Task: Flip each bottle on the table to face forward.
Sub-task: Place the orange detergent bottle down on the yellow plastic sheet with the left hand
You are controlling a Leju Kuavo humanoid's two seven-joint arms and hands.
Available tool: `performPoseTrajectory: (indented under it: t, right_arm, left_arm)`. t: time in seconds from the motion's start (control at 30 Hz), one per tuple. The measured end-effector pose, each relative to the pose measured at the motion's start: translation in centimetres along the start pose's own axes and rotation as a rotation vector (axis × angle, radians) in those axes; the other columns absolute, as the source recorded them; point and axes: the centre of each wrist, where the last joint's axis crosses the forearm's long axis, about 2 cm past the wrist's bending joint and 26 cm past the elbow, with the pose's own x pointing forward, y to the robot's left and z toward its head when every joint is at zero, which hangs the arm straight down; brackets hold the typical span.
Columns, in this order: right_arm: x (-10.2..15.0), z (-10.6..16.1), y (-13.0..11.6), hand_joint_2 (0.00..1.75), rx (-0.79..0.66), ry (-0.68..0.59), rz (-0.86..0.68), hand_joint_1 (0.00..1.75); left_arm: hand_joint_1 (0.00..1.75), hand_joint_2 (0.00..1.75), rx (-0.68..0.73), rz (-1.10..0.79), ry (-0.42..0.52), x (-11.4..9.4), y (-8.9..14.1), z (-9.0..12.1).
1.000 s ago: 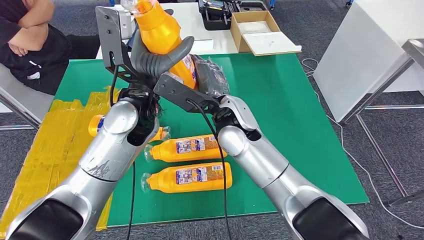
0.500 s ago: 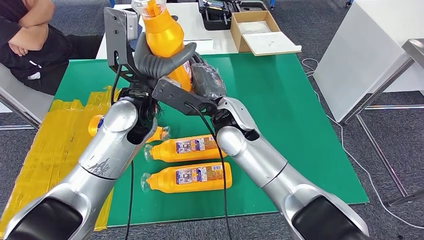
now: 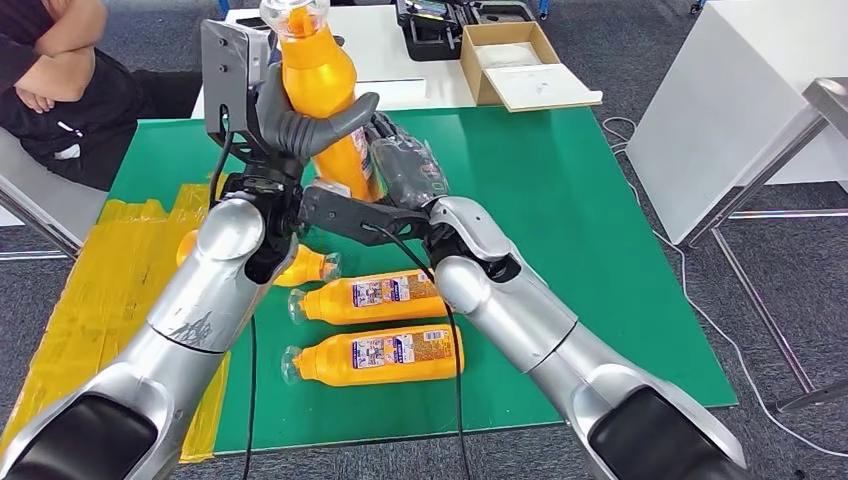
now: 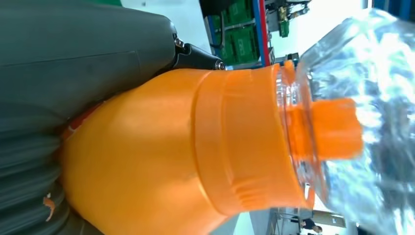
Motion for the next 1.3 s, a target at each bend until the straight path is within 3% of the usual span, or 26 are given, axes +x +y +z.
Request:
performPoseTrajectory:
  t: [0.1, 0.23, 0.33, 0.57, 0.7, 0.8, 0.9, 1.03, 1.3]
  right_arm:
    - [-1.4, 0.8, 0.7, 0.0, 0.048, -0.018, 0.072, 0.0]
    - [-4.1, 3.3, 3.3, 0.0, 0.14, -0.018, 0.105, 0.0]
    - [-5.3, 4.6, 4.0, 0.0, 0.15, 0.009, 0.113, 0.0]
    - [-11.2, 9.1, 1.0, 0.0, 0.025, 0.122, 0.121, 0.0]
    - [-12.7, 10.6, -0.4, 0.0, -0.028, 0.158, 0.129, 0.0]
    - [-14.0, 12.3, -1.4, 0.0, -0.094, 0.195, 0.119, 0.0]
    - [-15.8, 15.1, -2.5, 0.0, -0.157, 0.254, 0.108, 0.0]
    - [-17.4, 18.5, -3.4, 0.0, -0.201, 0.311, 0.108, 0.0]
    - [-17.7, 20.6, -3.8, 0.0, -0.23, 0.333, 0.117, 0.0]
  left_arm:
    - [1.75, 1.75, 0.056, -0.107, -0.062, 0.0, 2.5, -0.6]
    - [1.75, 1.75, 0.135, -0.259, -0.17, 2.2, 6.7, -2.5]
    - [1.75, 1.75, 0.188, -0.368, -0.21, 3.0, 8.5, -3.0]
    - [1.75, 1.75, 0.255, -0.725, -0.23, 2.5, 14.5, -2.7]
    - [1.75, 1.75, 0.265, -0.79, -0.193, 2.1, 16.3, -2.5]
    - [1.75, 1.75, 0.277, -0.938, -0.166, 1.6, 18.0, -2.0]
    - [1.75, 1.75, 0.272, -1.18, -0.148, 0.3, 20.9, -0.7]
    - [1.75, 1.75, 0.198, -1.434, -0.054, -3.1, 24.5, 2.8]
    - [1.75, 1.75, -0.068, -1.712, 0.152, -10.4, 28.0, 11.1]
